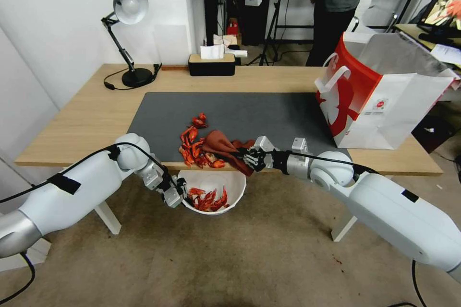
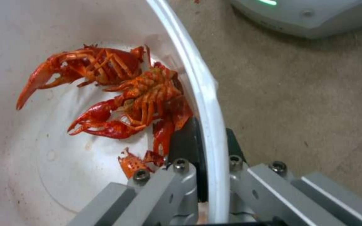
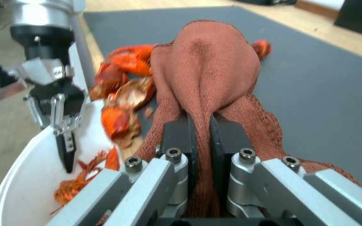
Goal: Sweep shrimp from table into container with towel, then put container into takeout bag.
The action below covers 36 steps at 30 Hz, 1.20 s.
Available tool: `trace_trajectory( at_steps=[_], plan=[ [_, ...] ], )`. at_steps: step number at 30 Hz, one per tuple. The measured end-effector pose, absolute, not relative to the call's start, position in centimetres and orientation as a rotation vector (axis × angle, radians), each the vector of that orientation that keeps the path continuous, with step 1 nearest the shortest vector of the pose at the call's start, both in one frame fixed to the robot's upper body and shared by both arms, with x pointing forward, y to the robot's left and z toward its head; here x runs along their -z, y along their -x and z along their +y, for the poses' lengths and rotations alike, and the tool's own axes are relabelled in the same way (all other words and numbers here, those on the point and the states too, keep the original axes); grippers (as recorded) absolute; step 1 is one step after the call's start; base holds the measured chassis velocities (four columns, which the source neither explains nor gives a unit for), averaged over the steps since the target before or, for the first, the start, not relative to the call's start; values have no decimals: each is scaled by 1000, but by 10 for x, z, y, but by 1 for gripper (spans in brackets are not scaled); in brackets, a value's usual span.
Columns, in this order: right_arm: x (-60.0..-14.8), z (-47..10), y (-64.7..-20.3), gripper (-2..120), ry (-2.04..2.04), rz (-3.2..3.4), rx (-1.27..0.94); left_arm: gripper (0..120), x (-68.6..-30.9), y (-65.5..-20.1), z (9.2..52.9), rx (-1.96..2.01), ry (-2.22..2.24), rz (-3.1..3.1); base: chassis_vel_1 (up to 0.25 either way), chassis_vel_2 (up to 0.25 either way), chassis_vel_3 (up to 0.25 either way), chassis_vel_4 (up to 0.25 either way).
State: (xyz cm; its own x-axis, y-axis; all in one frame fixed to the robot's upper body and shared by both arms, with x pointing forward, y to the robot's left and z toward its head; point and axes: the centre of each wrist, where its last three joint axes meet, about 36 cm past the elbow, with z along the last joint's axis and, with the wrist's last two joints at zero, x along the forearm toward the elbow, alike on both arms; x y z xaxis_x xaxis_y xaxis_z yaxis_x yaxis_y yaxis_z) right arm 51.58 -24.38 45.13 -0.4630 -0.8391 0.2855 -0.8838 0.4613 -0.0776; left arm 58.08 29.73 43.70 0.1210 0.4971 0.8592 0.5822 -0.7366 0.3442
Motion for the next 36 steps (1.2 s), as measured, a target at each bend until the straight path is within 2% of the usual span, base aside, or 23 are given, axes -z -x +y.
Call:
trace_trajectory(
  at_steps=[10,15,20,28,36],
  plan=[
    [-474,-248,-533,5,-1414,-2644,-211,0,-437,-579,307,1700,2277,-1108,0,0,0,0],
    [-485,-245,-579,5,-1200,-2817,-176,0,-437,-577,314,1698,2270,-1110,0,0,0,0],
    [-475,-208,-625,5,-1101,-2832,-140,0,-436,-575,317,1696,2268,-1122,0,0,0,0],
    [-444,-175,-657,5,-1072,-2719,-242,0,-430,-570,323,1684,2272,-1140,0,0,0,0],
    [-445,-159,-684,5,-1093,-2658,-289,0,-426,-568,327,1682,2269,-1146,0,0,0,0]
  ],
)
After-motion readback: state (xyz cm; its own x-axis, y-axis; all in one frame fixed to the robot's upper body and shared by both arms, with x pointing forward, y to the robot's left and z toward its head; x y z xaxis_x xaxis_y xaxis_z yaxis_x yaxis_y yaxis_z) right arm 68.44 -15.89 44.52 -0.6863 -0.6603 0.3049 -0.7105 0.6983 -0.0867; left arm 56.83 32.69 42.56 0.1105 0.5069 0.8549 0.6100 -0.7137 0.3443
